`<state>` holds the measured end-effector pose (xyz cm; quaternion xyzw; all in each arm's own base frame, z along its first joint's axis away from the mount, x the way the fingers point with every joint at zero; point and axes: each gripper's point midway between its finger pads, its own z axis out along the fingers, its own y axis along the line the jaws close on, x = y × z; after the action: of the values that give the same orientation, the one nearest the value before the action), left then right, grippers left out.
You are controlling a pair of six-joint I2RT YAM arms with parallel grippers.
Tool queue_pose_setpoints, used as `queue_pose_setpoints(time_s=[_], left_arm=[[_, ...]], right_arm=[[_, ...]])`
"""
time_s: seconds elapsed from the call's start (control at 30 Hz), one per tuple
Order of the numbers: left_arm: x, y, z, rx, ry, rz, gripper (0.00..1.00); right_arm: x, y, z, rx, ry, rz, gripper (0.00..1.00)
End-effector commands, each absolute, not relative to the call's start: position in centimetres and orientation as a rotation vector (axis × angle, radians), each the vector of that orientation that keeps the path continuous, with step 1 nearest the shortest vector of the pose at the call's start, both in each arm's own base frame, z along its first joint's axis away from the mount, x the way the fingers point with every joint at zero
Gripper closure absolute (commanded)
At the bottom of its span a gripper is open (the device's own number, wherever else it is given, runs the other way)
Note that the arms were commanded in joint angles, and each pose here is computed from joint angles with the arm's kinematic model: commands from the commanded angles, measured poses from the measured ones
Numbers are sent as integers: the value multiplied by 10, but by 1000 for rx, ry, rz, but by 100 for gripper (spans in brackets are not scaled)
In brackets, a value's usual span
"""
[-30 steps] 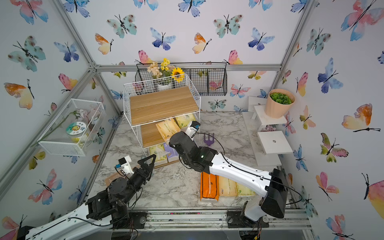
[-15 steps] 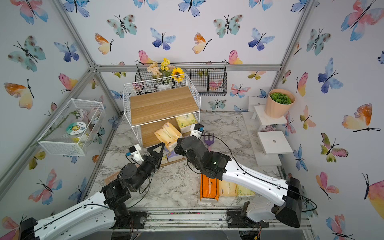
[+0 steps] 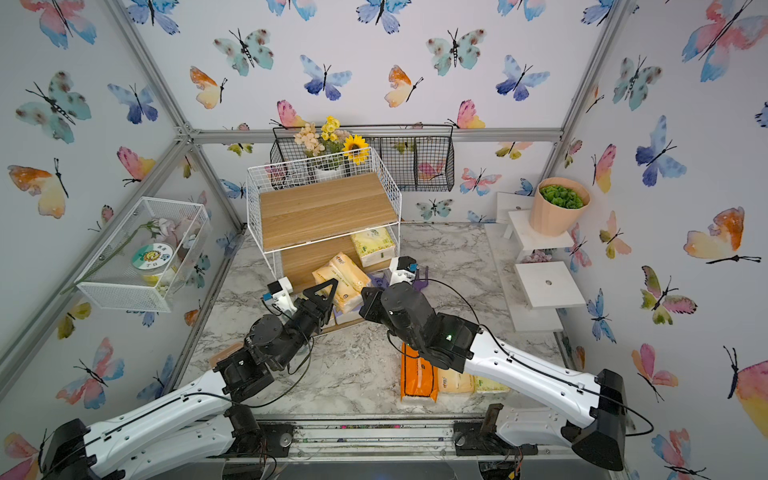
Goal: Remove the tissue boxes from the shelf
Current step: Pick up a box of tissues from the shelf.
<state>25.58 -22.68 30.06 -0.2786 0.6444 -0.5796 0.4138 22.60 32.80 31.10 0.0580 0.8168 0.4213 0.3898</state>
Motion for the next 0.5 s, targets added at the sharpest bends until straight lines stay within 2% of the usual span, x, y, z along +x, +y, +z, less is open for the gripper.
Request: queue_pose_setpoints(time_s=[0.0, 0.1, 0.3, 0.47], left_arm=[[256, -232, 314, -673, 1587, -1505, 51], [256, -233, 313, -671, 1595, -1502, 59], [252, -228, 315, -643, 1619, -1466, 74], [243, -222, 311, -583, 1679, -1405, 79]], right_arm=[[221, 332, 322, 113, 2057, 1140, 99], [220, 333, 320, 99, 2064, 1135, 98], [221, 333, 320, 46, 2054, 1096, 64], [218, 330, 328, -102, 1997, 1038, 49]])
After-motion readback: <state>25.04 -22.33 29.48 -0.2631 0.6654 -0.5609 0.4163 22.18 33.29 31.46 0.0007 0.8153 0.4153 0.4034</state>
